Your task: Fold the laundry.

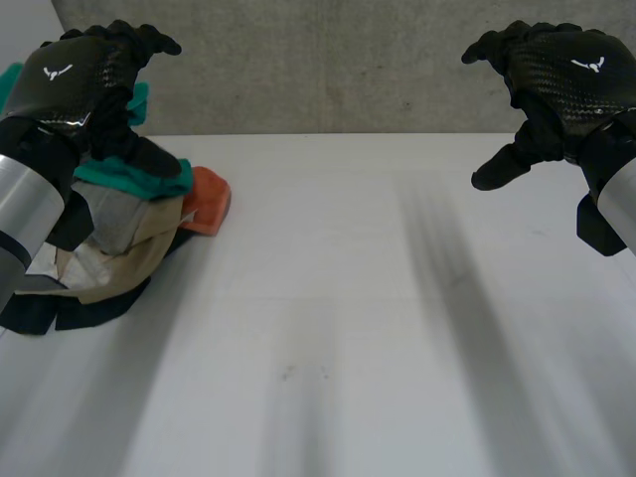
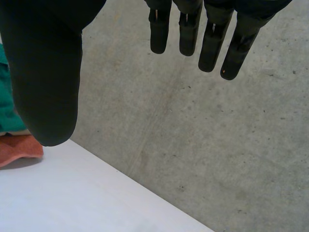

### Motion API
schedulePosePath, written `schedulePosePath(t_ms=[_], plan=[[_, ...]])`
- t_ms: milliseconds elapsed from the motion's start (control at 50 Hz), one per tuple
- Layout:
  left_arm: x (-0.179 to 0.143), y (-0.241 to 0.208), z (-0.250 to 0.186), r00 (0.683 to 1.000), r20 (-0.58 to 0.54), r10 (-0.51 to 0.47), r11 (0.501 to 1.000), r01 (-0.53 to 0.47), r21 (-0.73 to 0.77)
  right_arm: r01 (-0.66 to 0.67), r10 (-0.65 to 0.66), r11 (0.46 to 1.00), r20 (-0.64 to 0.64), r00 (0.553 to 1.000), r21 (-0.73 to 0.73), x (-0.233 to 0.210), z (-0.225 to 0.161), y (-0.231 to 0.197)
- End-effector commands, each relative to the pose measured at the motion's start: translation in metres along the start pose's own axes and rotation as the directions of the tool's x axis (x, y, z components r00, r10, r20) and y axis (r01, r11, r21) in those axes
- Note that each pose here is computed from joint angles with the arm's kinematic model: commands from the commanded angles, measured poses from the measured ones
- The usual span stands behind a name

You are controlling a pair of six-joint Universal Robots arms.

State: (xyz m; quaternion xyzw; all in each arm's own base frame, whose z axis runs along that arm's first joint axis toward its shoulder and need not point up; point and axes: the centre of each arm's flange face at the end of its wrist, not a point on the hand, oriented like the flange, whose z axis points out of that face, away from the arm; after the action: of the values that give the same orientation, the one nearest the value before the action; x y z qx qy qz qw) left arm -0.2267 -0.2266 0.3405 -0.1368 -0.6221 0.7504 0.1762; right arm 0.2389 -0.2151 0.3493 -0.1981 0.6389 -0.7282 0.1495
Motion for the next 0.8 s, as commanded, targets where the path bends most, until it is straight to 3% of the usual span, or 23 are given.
schedulePosePath(t_ms=[20, 180, 260, 400, 560, 580, 640, 660, 720, 740, 800], plan=[[-0.001, -0.006, 0.003, 1.000, 0.001, 0.004, 1.000, -0.005, 0.021, 0.001, -0.001, 1.000, 0.001, 1.000, 0.000, 0.000, 0.000, 0.000], [-0.002, -0.003, 0.008, 0.999, 0.003, 0.053, 0.998, -0.054, 0.016, 0.002, -0.002, 1.000, 0.005, 1.000, 0.000, 0.000, 0.000, 0.000], [-0.005, 0.004, 0.015, 0.991, 0.007, 0.135, 0.991, -0.135, -0.003, 0.004, -0.004, 1.000, 0.010, 1.000, 0.001, -0.001, 0.000, 0.000], [-0.017, 0.033, 0.049, 0.942, 0.016, 0.335, 0.941, -0.334, -0.049, 0.005, -0.005, 1.000, 0.013, 1.000, -0.002, -0.002, 0.001, 0.001], [-0.065, 0.071, 0.111, 0.810, 0.096, 0.578, 0.816, -0.574, -0.064, 0.030, -0.029, 0.998, 0.018, 0.999, -0.059, -0.002, 0.009, 0.019], [-0.074, 0.083, 0.123, 0.775, 0.106, 0.623, 0.783, -0.618, -0.073, 0.038, -0.037, 0.997, 0.017, 0.999, -0.067, -0.002, 0.009, 0.021], [-0.090, 0.102, 0.140, 0.718, 0.116, 0.686, 0.728, -0.678, -0.102, 0.050, -0.049, 0.996, 0.017, 0.999, -0.075, -0.002, 0.009, 0.023], [-0.103, 0.116, 0.147, 0.681, 0.113, 0.723, 0.691, -0.710, -0.135, 0.054, -0.053, 0.996, 0.018, 0.998, -0.078, -0.002, 0.009, 0.025], [-0.119, 0.137, 0.155, 0.627, 0.100, 0.772, 0.634, -0.752, -0.180, 0.058, -0.056, 0.994, 0.021, 0.998, -0.097, -0.002, 0.010, 0.031], [-0.126, 0.148, 0.159, 0.595, 0.088, 0.799, 0.600, -0.775, -0.198, 0.059, -0.057, 0.992, 0.022, 0.998, -0.113, -0.002, 0.012, 0.036], [-0.129, 0.158, 0.164, 0.559, 0.078, 0.825, 0.562, -0.800, -0.209, 0.059, -0.056, 0.990, 0.022, 0.998, -0.130, -0.001, 0.014, 0.041]])
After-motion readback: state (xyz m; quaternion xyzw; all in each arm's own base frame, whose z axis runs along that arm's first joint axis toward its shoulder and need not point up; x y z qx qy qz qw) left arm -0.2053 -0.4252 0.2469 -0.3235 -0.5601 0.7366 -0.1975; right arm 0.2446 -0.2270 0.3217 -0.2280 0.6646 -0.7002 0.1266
